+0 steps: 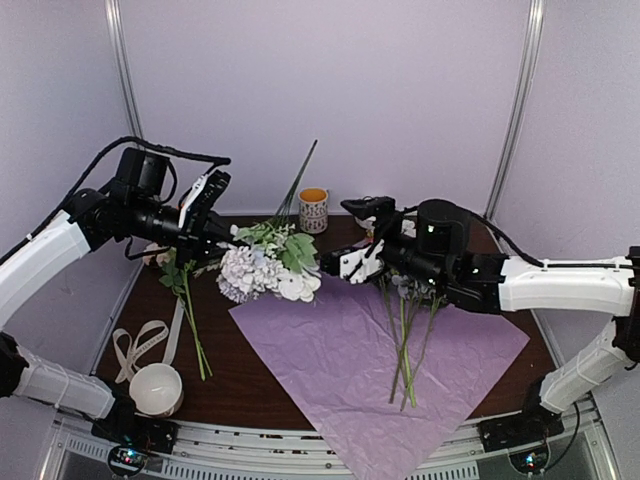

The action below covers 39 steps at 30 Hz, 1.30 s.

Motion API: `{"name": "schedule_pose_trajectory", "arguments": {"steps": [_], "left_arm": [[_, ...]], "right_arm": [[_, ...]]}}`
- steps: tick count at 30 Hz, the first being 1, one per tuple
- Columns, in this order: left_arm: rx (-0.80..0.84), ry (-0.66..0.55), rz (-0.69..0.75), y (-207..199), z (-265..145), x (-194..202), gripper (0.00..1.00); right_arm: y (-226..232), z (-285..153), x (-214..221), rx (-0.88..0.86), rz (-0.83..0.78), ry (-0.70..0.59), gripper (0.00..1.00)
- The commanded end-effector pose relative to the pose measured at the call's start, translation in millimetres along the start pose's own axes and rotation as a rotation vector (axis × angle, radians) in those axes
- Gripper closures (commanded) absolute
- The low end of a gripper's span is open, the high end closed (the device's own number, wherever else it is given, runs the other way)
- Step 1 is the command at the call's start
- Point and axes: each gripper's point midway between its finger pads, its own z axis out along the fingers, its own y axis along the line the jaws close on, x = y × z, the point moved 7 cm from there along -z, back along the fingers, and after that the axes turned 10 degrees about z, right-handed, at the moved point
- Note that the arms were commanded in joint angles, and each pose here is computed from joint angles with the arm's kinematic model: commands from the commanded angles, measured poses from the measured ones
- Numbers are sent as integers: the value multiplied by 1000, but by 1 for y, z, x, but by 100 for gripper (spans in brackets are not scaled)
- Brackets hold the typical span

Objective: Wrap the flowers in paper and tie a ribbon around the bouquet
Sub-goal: Pass from the left arm to the right

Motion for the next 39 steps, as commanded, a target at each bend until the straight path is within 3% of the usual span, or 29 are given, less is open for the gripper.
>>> {"name": "schedule_pose_trajectory", "arguments": {"steps": [1, 10, 16, 17, 23, 25, 39], "left_arm": [[87, -14, -32, -10, 4, 1, 100], [178, 3, -71, -21, 11, 9, 100], [242, -21, -65, -28, 15, 8, 100], [245, -14, -68, -28, 16, 9, 100], [261, -17, -76, -29, 17, 11, 100], [264, -21, -72, -30, 17, 10, 100], [320, -35, -16, -42, 7, 0, 100]], "right_arm": [[-66, 15, -26, 322, -252, -22, 7], [-40, 52, -31, 364, -487, -69, 6], [-32, 64, -39, 322, -537, -138, 10], [-31, 66, -39, 315, -544, -141, 13], [-27, 69, -39, 305, -537, -148, 55], [-24, 70, -39, 299, -541, -147, 63], [-13, 74, -39, 230, -632, -164, 60]]}}
